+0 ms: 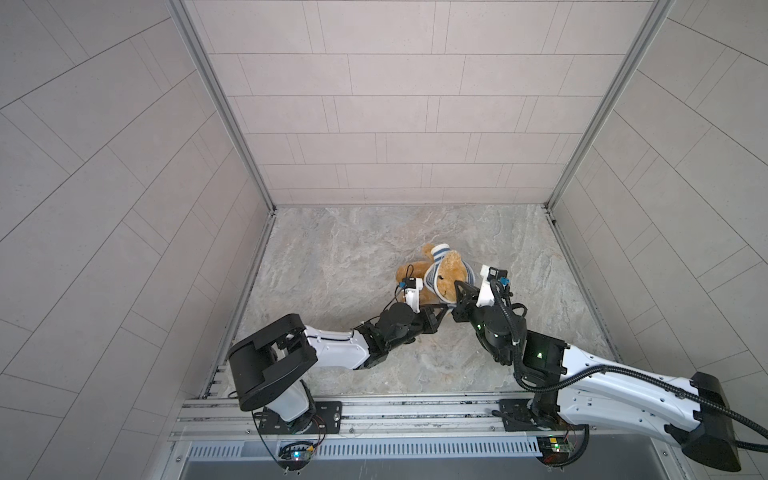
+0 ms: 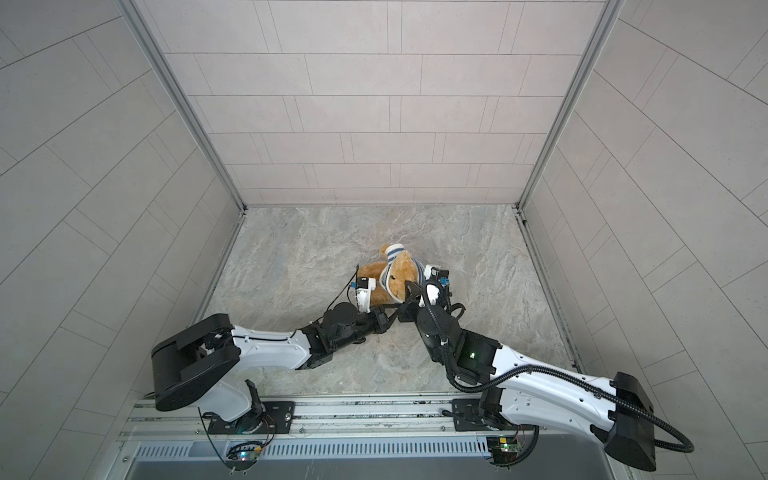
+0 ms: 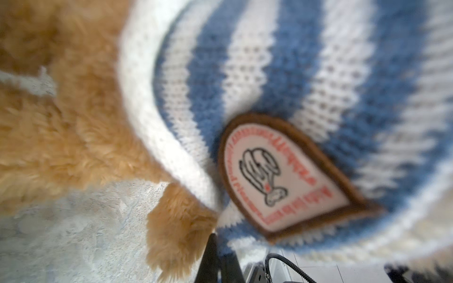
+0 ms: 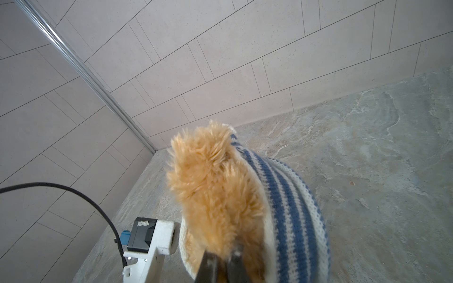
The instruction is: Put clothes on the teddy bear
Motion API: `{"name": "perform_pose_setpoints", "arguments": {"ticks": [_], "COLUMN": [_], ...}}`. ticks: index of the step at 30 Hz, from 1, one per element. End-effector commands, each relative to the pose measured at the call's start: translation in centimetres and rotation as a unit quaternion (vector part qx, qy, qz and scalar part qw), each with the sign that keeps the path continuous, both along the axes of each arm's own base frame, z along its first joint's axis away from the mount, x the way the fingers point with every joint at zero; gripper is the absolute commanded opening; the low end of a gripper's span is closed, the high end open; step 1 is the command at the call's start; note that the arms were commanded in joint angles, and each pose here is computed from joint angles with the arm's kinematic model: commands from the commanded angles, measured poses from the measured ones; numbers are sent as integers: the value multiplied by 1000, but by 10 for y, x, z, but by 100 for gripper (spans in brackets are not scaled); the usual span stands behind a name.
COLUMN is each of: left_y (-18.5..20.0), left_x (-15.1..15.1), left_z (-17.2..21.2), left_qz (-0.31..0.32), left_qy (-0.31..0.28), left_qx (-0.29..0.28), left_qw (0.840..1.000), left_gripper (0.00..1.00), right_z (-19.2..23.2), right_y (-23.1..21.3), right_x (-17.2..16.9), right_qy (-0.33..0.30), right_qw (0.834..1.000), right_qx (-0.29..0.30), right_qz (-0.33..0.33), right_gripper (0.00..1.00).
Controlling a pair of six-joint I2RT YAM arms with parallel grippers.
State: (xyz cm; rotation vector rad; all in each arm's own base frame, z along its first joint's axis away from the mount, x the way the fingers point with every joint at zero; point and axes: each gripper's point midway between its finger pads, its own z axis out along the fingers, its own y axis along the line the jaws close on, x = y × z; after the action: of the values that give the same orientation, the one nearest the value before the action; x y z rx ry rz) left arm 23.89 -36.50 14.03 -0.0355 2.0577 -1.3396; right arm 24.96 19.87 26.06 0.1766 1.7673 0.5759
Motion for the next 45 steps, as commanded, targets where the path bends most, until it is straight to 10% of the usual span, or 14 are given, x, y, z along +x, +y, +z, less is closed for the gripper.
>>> {"name": "perform_pose_setpoints", "arguments": {"ticks": [1,15,27,45], "left_y": [37,64,32,42], "left_x": [-1,4,-6,-37], "left_z": [-77,-74,-26,3], "left_qz": [28,49,-29,-106], "left_qy": [62,46,17,-18], "left_qx": [113,139,43,63], "left_qw": [991,988,998,992], "left_gripper": [0,0,0,34], "right_z": [62,71,75,15], "right_y": [-13,-24,8,-12], "right_x": [-4,-14,-8,22], "right_qy": [-54,-64,-52,40], "right_qw": [992,994,996,974], "right_qx": [115,90,-9,-190], "right_qz": [-17,-3,73,113], "right_gripper": [0,0,0,0]}}
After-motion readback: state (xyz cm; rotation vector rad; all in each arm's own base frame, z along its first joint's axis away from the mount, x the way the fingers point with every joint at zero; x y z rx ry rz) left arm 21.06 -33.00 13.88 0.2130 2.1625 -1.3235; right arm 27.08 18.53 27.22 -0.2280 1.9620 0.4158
